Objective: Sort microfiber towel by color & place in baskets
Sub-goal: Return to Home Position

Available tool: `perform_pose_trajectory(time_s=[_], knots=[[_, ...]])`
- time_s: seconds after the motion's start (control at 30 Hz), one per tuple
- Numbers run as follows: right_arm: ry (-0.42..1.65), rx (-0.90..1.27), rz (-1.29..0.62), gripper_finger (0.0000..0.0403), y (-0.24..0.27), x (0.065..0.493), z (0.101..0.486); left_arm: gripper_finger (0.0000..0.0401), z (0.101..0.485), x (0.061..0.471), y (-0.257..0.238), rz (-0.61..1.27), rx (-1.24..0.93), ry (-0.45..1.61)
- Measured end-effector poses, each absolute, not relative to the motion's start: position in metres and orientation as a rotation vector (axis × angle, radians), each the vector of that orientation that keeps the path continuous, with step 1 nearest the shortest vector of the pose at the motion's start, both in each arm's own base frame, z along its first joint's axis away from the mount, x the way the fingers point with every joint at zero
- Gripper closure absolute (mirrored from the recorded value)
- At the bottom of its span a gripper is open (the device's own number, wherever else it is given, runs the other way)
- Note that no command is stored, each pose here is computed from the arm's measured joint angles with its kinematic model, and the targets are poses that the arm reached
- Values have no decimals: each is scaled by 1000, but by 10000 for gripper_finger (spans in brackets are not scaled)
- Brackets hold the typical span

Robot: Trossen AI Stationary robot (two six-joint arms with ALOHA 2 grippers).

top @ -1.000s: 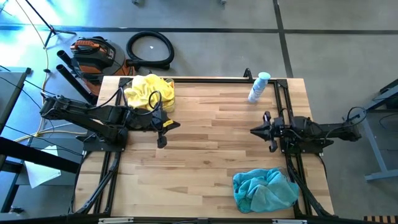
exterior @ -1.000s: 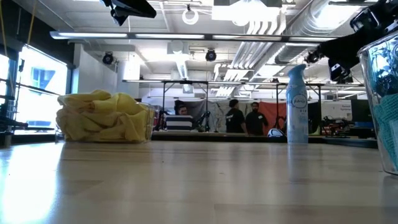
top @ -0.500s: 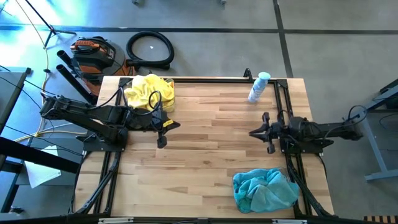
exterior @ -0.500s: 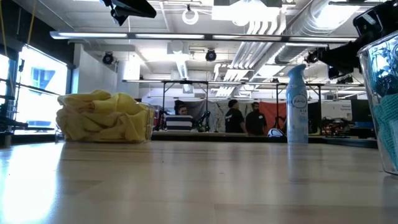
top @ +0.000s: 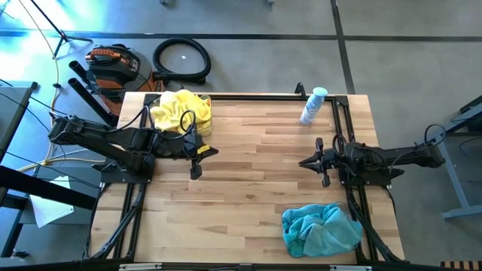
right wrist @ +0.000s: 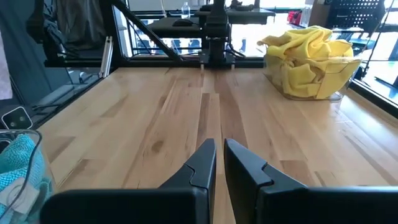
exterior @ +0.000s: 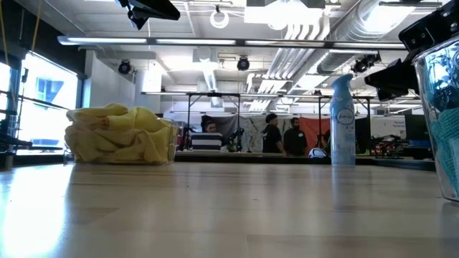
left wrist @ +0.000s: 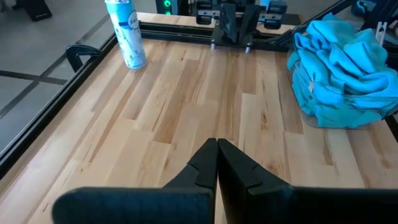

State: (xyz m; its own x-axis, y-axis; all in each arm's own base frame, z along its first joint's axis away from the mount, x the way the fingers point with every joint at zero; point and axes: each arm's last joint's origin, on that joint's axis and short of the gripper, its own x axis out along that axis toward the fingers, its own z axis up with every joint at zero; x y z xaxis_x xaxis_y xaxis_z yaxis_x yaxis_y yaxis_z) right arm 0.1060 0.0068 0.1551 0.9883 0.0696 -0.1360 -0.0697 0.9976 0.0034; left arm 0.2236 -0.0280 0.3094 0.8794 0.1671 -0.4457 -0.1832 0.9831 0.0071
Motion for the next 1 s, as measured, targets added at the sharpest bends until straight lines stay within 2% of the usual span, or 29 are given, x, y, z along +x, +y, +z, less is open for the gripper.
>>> perform_pose_trajectory(time_s=[0.47,0.7,1.0], knots=[[43,-3,118,373,8,105,164,401,309,224,-28,188,-63,458],[-70,-19,122,373,8,97,173,401,311,224,-30,177,-65,441],[-28,-64,118,373,8,97,168,401,315,225,-35,154,-73,395]])
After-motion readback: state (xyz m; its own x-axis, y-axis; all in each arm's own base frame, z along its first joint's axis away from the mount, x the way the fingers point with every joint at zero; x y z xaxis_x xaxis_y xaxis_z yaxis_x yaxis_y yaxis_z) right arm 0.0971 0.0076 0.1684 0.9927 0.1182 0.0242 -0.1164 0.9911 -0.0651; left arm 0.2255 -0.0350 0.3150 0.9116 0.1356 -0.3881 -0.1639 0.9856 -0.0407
